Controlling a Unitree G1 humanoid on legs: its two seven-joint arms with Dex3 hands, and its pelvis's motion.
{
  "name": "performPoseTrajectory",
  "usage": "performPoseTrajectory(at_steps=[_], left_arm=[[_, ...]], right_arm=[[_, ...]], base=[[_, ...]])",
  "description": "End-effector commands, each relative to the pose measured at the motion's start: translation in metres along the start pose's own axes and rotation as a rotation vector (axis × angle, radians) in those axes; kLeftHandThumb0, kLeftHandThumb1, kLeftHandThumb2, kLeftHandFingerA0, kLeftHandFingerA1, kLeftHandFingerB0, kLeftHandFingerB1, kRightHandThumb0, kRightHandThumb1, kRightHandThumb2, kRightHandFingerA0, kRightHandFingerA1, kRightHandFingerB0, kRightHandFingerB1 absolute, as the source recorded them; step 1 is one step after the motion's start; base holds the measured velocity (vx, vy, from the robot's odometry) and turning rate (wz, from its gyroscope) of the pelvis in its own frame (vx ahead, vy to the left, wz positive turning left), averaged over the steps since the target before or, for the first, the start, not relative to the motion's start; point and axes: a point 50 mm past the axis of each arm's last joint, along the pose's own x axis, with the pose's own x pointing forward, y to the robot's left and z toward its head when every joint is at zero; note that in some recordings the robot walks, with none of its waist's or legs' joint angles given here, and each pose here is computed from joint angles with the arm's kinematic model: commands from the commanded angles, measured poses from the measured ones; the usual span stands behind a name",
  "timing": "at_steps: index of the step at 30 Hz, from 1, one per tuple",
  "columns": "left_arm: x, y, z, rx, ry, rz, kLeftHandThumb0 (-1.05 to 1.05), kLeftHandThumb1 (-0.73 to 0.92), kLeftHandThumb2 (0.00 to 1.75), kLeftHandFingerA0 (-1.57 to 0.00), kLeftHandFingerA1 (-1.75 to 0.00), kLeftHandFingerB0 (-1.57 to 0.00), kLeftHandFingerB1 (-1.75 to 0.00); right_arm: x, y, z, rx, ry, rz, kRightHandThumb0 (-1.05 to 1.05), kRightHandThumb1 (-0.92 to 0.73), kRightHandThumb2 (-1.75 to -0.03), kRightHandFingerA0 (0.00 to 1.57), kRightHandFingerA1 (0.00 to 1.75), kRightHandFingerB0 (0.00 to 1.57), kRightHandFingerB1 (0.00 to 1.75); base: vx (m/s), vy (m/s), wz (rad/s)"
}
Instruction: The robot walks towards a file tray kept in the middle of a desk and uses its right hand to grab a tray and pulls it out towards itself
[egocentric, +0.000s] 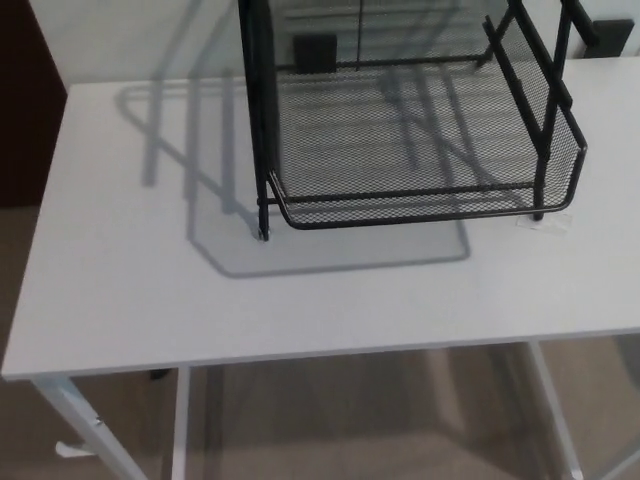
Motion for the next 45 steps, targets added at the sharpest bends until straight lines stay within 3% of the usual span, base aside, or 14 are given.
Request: performPoseTrajectory(at_steps=[1,2,8,9,12,13,15,16,21,32,36,38,39,45], left_arm=[[0.0,0.0,0.006,0.042,-0.03,0.008,-0.32,0.32,0.87,-0.55,-0.7,-0.37,-0.59],[0.0,0.0,0.006,0.045,-0.028,0.018,-0.31,0.31,0.85,-0.57,-0.7,-0.38,-0.6],[0.001,0.0,0.006,0.068,-0.029,0.023,-0.31,0.3,0.84,-0.56,-0.7,-0.39,-0.6],[0.001,0.001,0.006,0.072,-0.029,0.02,-0.22,0.58,0.57,-0.54,-0.45,-0.39,-0.38],[0.0,0.001,0.004,0.082,-0.028,0.01,-0.19,0.59,0.57,-0.59,-0.44,-0.38,-0.36],[-0.001,0.0,0.002,0.086,-0.025,0.002,-0.21,0.59,0.58,-0.57,-0.44,-0.38,-0.37],[-0.001,-0.002,0.002,0.089,-0.028,-0.014,-0.2,0.59,0.57,-0.57,-0.44,-0.39,-0.37],[-0.002,-0.006,0.003,0.091,-0.033,-0.035,-0.19,0.61,0.58,-0.57,-0.44,-0.4,-0.37],[-0.017,-0.042,-0.004,0.161,-0.051,-0.19,-0.2,0.58,0.57,-0.56,-0.43,-0.36,-0.36],[-0.04,-0.066,-0.035,0.308,0.004,-0.332,-0.25,0.58,0.58,-0.47,-0.41,-0.39,-0.35],[-0.047,-0.058,-0.052,0.318,0.041,-0.339,-0.25,0.56,0.56,-0.45,-0.41,-0.35,-0.34],[-0.05,-0.051,-0.062,0.323,0.062,-0.329,-0.25,0.57,0.57,-0.5,-0.42,-0.35,-0.34],[-0.051,-0.049,-0.064,0.323,0.071,-0.324,-0.24,0.59,0.58,-0.51,-0.43,-0.35,-0.34],[-0.056,-0.042,-0.071,0.368,0.074,-0.315,-0.3,0.56,0.56,-0.45,-0.41,-0.35,-0.34]], right_arm=[[0.001,-0.002,0.009,-0.042,-0.046,-0.01,-0.2,-0.57,-0.56,0.53,0.53,0.36,0.41],[0.0,-0.001,0.009,-0.043,-0.043,-0.014,-0.16,-0.39,-0.86,0.46,0.65,0.23,0.53],[0.001,-0.004,0.008,-0.051,-0.044,-0.004,-0.18,-0.4,-0.86,0.44,0.64,0.23,0.53],[0.0,-0.003,0.008,-0.051,-0.046,-0.003,-0.21,-0.58,-0.56,0.51,0.53,0.35,0.41],[-0.003,-0.002,0.006,-0.053,-0.046,-0.012,-0.21,-0.57,-0.56,0.52,0.53,0.35,0.4],[-0.008,0.002,0.008,-0.052,-0.061,-0.008,-0.18,-0.4,-0.87,0.45,0.65,0.22,0.53],[-0.014,0.008,0.012,-0.043,-0.085,0.001,-0.19,-0.4,-0.87,0.45,0.66,0.23,0.53],[-0.024,0.019,0.019,-0.048,-0.13,0.027,-0.23,-0.58,-0.57,0.48,0.54,0.36,0.41],[-0.09,0.06,0.062,-0.212,-0.474,0.117,-0.45,-0.45,-0.76,0.44,0.56,0.36,0.5],[-0.205,0.085,0.178,-0.36,-1.317,0.083,-0.42,-0.61,-0.59,0.43,0.41,0.35,0.34],[-0.223,0.087,0.197,-0.539,-1.619,0.022,-0.47,-0.47,-0.75,0.36,0.52,0.27,0.44],[-0.225,0.091,0.208,-0.627,-1.713,0.024,-0.43,-0.6,-0.59,0.4,0.48,0.35,0.32],[-0.224,0.094,0.213,-0.644,-1.735,0.051,-0.49,-0.46,-0.76,0.35,0.56,0.29,0.44],[-0.208,0.137,0.255,-0.936,-1.815,0.078,-0.57,-0.45,-0.77,0.25,0.68,0.2,0.54]], base=[[0.03,-0.088,0.08],[0.02,-0.086,0.05],[0.0,-0.014,0.01],[0.0,0.0,0.0],[0.0,0.0,0.0],[0.0,0.0,0.0],[0.0,0.0,0.0],[0.0,0.0,0.0],[0.0,0.0,0.0],[0.0,0.0,0.0],[0.0,0.0,0.0],[0.0,0.0,0.0],[0.0,0.0,0.0],[0.0,0.0,0.0]])
